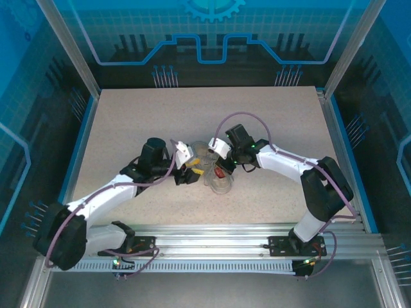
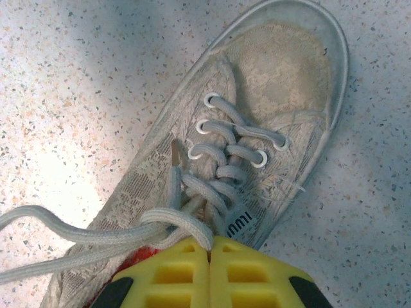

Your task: Tie the shoes

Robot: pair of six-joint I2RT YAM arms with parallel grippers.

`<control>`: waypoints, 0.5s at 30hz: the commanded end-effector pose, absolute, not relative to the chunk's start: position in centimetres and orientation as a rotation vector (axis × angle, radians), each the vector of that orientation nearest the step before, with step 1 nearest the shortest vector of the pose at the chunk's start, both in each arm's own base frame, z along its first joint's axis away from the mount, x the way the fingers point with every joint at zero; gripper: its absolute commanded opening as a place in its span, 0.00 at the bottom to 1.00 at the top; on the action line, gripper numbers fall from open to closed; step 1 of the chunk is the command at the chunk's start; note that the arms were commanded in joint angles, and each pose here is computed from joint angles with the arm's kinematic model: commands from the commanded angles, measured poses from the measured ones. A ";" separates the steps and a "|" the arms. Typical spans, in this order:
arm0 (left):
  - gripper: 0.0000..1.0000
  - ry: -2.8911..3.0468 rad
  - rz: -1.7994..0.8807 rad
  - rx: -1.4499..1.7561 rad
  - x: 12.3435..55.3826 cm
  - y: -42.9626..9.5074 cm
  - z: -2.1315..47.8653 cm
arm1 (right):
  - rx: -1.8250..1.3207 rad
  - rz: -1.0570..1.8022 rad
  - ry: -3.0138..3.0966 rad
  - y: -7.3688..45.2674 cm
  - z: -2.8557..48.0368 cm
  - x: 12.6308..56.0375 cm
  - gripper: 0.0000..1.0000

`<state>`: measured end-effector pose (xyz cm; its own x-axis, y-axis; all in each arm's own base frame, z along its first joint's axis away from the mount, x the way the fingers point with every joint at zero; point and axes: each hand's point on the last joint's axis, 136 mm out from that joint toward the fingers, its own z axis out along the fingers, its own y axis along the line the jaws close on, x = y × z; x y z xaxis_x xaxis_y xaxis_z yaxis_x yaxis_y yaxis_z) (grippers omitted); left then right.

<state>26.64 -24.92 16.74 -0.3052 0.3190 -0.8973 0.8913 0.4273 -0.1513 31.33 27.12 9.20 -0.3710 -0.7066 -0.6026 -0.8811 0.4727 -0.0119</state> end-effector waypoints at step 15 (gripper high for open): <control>0.49 1.941 -0.876 0.801 32.5 -29.4 12.0 | -1.250 0.512 2.185 27.1 10.5 30.9 0.00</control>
<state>31.48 -29.12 11.57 -0.4720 0.2226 -0.8531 0.7881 0.5402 -0.2951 31.40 26.82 9.68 -0.4199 -0.6655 -0.6171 -0.8585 0.5117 0.0323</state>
